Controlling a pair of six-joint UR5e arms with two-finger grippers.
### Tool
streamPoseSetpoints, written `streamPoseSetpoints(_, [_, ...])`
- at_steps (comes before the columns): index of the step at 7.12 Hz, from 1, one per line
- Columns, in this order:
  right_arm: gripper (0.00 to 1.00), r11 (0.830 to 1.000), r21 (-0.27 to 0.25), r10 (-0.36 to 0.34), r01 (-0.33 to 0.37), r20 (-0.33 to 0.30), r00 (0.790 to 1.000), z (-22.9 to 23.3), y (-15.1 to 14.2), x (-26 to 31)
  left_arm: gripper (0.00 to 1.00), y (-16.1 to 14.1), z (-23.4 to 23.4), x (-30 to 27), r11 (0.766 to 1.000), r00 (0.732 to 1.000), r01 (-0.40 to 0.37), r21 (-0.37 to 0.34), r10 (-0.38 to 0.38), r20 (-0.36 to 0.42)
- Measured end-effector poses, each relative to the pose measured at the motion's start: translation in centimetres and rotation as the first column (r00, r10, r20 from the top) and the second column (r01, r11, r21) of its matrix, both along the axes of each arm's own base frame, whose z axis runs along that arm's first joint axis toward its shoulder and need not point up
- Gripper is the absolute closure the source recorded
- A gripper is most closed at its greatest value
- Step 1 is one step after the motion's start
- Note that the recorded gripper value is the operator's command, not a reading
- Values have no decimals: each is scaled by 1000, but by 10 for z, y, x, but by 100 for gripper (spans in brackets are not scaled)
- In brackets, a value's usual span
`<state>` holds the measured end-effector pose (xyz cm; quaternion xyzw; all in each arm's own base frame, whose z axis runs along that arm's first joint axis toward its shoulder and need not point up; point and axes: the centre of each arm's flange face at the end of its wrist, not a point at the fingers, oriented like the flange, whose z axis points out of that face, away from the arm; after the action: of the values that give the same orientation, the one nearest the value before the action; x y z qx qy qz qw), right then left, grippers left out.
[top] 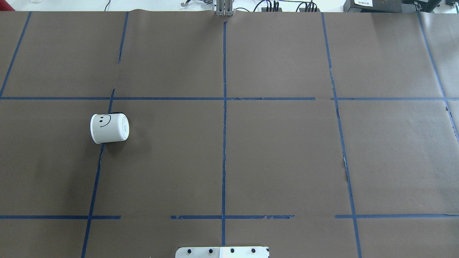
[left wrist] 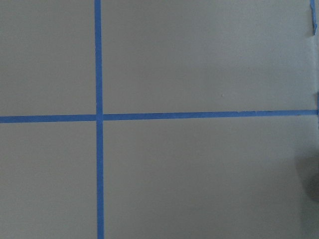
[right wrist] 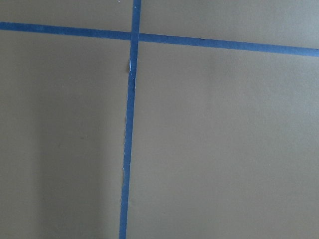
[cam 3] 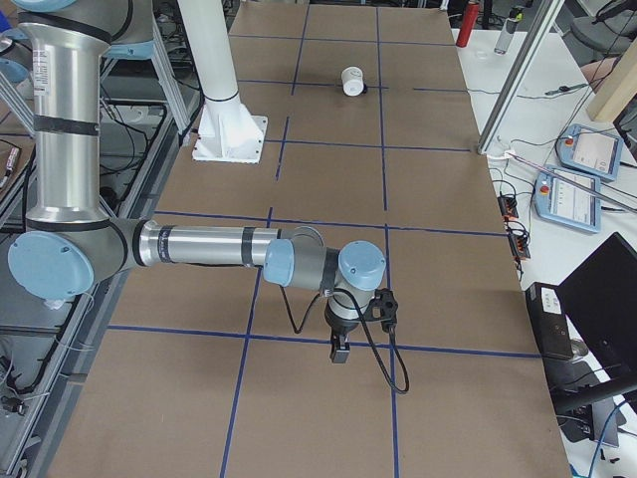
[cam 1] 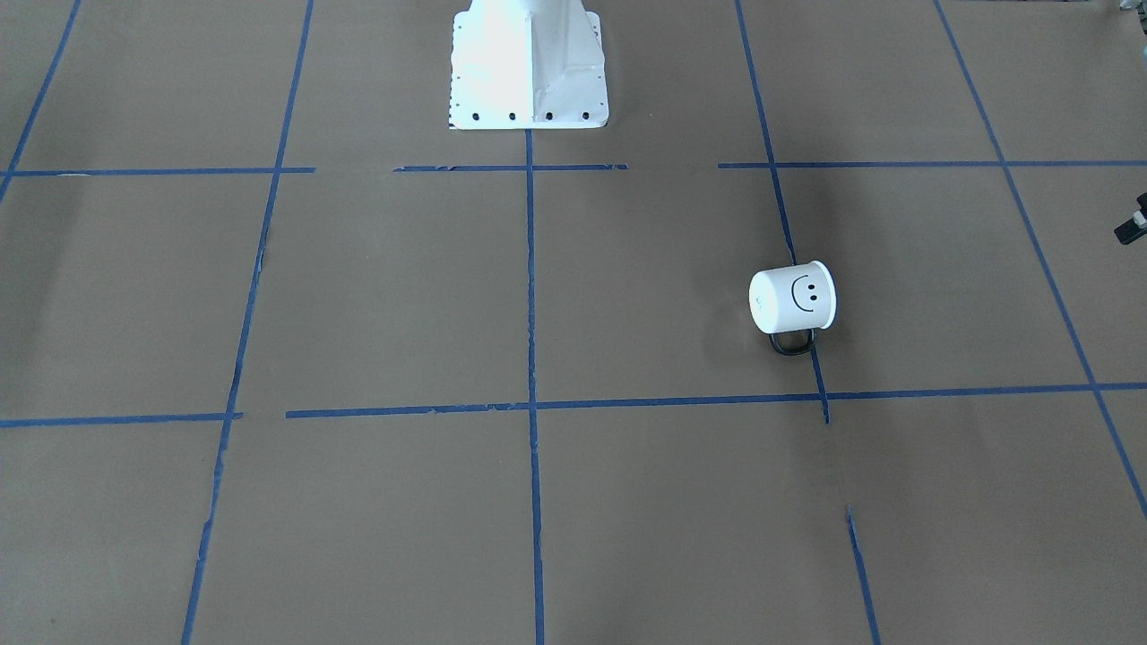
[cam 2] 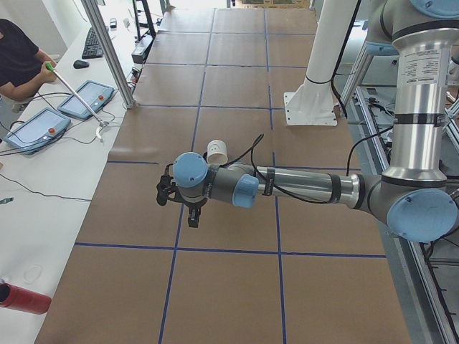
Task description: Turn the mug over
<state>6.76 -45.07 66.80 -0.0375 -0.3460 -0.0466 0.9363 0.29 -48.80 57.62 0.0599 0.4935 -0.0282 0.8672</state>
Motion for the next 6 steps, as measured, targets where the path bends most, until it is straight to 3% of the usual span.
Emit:
streamPoseSetpoints(3, [0, 1000, 1, 0, 0, 0, 1000, 0, 0, 0, 0, 13, -26, 75, 996, 985, 72, -47, -78, -152])
streamPoseSetpoints(6, [0, 1000, 1, 0, 0, 0, 1000, 0, 0, 0, 0, 34, -20, 144, 981, 934, 173, -83, -190, -302])
